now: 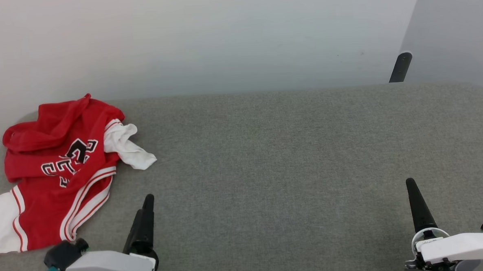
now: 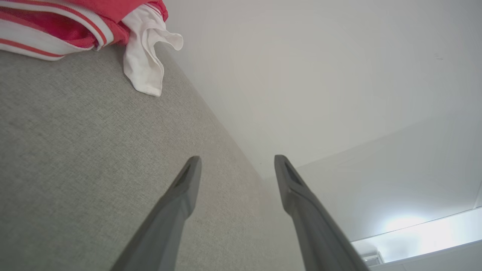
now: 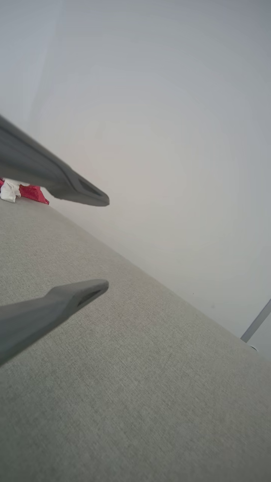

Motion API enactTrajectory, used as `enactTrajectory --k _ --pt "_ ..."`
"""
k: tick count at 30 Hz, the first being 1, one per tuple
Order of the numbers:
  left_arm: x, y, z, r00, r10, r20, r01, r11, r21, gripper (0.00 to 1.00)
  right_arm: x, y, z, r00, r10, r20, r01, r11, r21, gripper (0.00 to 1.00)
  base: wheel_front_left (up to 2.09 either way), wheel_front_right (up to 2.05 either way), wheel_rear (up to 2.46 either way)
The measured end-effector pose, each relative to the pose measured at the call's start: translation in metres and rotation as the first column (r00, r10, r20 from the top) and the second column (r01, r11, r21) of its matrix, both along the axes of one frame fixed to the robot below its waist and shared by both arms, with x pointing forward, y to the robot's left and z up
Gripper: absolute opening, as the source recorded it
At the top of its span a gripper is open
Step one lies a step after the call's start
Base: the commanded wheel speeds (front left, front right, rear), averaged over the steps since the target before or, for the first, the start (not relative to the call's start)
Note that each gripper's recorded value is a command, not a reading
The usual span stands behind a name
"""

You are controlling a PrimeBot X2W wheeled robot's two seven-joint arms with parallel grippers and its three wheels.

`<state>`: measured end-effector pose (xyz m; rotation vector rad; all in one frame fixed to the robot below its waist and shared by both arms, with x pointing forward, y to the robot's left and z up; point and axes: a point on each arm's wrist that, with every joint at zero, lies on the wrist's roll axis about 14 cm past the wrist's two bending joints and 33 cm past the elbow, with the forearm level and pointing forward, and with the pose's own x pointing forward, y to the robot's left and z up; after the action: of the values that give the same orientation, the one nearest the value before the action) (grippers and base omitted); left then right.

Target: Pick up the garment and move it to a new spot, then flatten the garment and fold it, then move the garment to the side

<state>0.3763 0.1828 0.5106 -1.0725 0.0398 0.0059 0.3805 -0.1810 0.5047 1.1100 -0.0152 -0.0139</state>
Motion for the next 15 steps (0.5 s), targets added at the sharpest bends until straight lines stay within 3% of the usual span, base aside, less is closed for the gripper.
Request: enactTrajectory --k 7,15 --pt "-0.001 0.001 -0.002 1.0 -0.005 -0.015 0.008 0.978 0.208 1.0 0.0 -0.003 0.005 1.0 -0.004 0.02 0.007 0.985 -0.173 1.0 0.0 0.0 0.0" --pt "-0.001 0.002 0.002 1.0 -0.004 -0.003 0.005 0.909 0.416 1.0 0.001 0.0 0.014 0.999 0.014 0.048 0.003 0.939 -0.344 1.0 0.0 0.0 0.0"
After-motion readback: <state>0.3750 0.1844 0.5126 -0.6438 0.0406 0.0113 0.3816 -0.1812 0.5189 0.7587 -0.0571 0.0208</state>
